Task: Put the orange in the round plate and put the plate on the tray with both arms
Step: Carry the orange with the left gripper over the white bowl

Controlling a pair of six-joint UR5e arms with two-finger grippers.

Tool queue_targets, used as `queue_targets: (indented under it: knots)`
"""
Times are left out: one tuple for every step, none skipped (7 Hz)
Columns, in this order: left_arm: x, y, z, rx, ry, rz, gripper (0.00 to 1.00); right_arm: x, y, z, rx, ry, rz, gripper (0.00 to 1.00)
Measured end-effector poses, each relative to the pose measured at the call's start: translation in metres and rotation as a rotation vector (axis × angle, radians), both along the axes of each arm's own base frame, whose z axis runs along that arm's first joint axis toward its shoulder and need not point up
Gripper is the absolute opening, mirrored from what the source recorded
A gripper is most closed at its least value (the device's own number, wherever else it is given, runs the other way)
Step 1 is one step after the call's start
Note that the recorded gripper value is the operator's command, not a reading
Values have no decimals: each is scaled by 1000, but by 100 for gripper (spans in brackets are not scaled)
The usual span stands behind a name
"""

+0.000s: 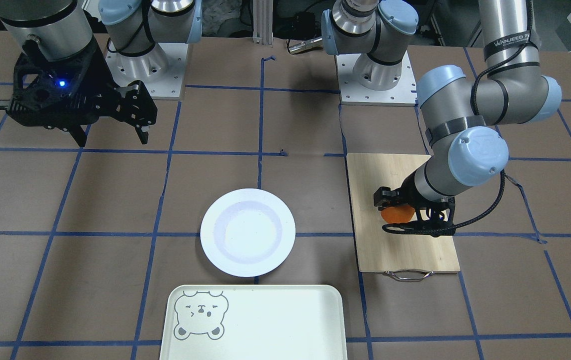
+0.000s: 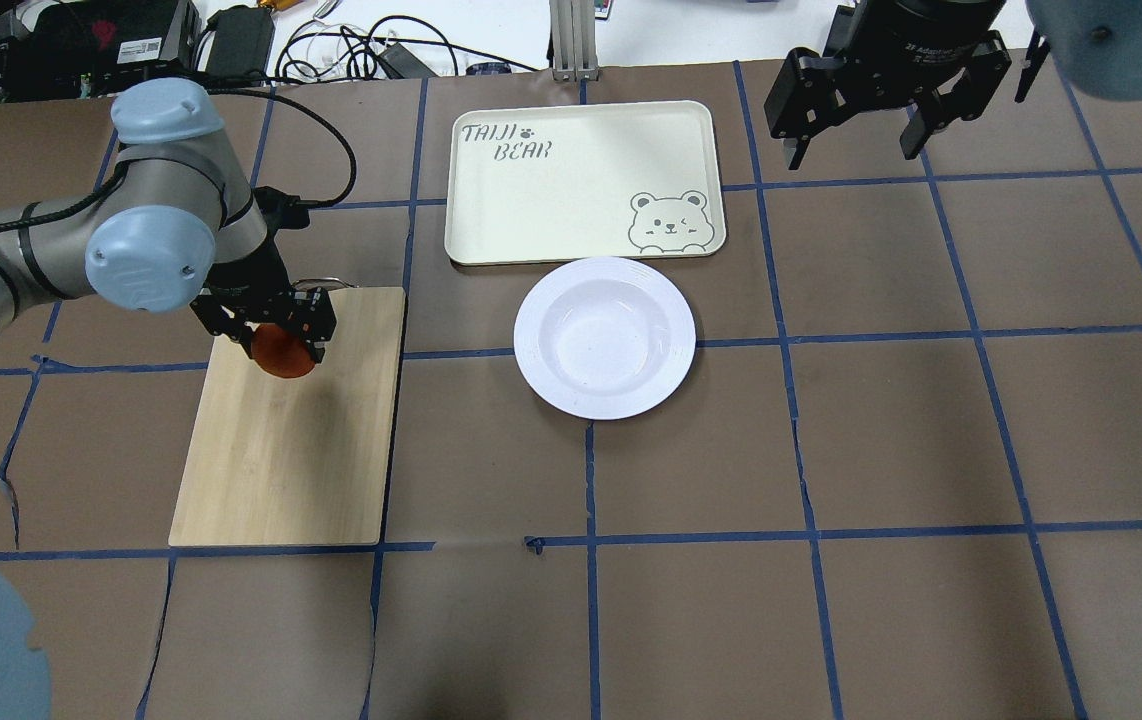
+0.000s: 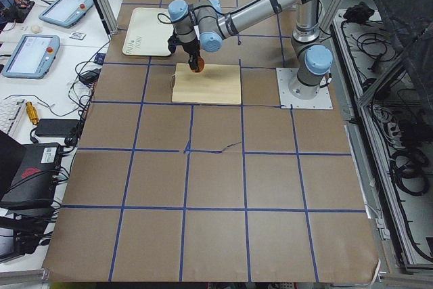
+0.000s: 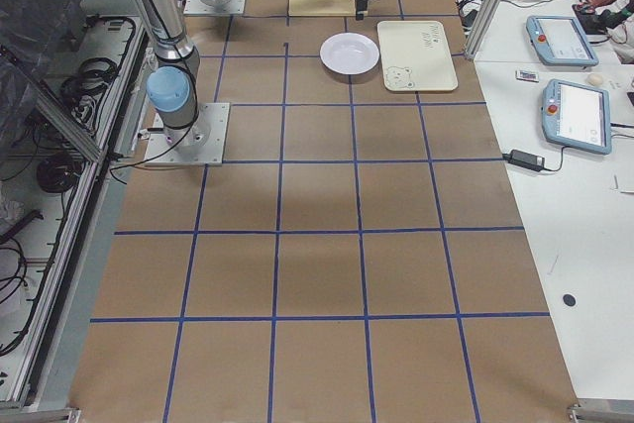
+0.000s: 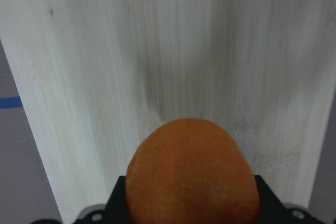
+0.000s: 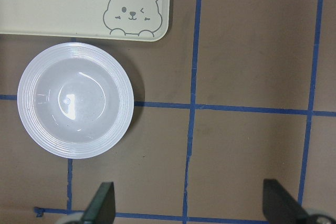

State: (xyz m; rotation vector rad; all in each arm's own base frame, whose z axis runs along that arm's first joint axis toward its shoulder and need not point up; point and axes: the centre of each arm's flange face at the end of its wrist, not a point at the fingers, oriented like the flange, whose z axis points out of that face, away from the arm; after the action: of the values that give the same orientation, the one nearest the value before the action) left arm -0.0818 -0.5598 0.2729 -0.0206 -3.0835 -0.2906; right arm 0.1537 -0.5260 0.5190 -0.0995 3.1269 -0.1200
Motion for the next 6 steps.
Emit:
queue_targets:
  knots:
    - [-48,7,5,-10,14,3,0,0,0,0,1,1,-1,100]
    - [-113,17,6,-49,18,20,0,0,0,-1,2,1,-2,100]
    - [-172,26,1,-99,57,77,0,-1,0,-1,2,1,-3,100]
    - [-217,34,-10,-117,109,107,0,-1,0,-1,2,1,-3,100]
    - [-245,39,-21,-137,142,105,0,-1,0,-1,3,1,-2,100]
    - [-260,40,-30,-157,162,95,0,-1,0,-2,5,2,-2,100]
